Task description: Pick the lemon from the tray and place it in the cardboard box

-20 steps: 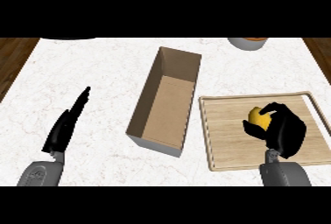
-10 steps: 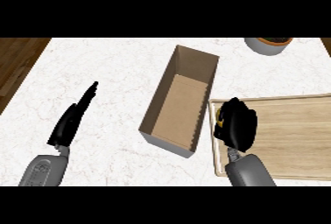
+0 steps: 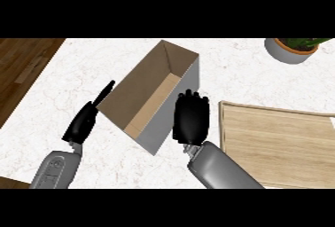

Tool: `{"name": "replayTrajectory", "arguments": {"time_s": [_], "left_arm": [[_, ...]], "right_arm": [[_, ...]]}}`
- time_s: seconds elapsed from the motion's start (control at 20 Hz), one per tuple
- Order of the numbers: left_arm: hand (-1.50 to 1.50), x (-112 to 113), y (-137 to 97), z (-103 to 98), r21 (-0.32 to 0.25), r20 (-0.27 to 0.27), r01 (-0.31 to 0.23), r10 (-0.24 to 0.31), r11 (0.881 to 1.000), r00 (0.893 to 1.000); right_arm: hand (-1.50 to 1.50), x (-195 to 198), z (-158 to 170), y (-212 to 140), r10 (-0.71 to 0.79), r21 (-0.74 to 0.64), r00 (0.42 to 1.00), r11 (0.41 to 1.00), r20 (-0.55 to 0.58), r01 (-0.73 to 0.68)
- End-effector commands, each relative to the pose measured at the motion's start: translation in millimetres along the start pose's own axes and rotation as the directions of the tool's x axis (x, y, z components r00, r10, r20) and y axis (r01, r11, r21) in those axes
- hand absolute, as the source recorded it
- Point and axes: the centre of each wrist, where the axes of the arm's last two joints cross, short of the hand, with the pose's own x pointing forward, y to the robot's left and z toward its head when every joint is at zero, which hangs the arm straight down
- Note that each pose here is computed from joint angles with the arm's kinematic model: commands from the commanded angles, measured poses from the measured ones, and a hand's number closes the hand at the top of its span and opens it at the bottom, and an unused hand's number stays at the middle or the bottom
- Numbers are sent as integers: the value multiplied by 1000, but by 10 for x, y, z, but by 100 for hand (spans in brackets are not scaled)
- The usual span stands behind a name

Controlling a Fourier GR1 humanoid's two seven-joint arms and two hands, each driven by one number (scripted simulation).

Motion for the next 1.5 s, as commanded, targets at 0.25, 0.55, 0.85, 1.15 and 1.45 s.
{"name": "replayTrajectory", "arguments": {"time_s": [0.25, 0.55, 0.85, 1.15, 1.45], "left_arm": [[0, -59, -35, -37, 21, -42, -6, 6, 1000, 999], [0, -128, 173, -14, 52, -50, 13, -10, 999, 999], [0, -150, 181, 19, 88, -81, 4, 3, 996, 997], [0, -258, 264, 150, 114, -72, -10, 19, 993, 997], [0, -313, 362, 183, 114, -104, 10, 2, 993, 995]], "right_arm": [[150, 603, -32, -798, 47, -161, 991, 985, -122, -66], [150, 736, -112, -1164, 9, -204, 977, 978, -213, -54], [150, 755, -253, -1453, -40, -220, 963, 975, -266, -20], [150, 699, -437, -1423, 2, -154, 941, 986, -338, -57], [150, 536, -530, -1210, 20, -32, 920, 999, -392, -36]]}}
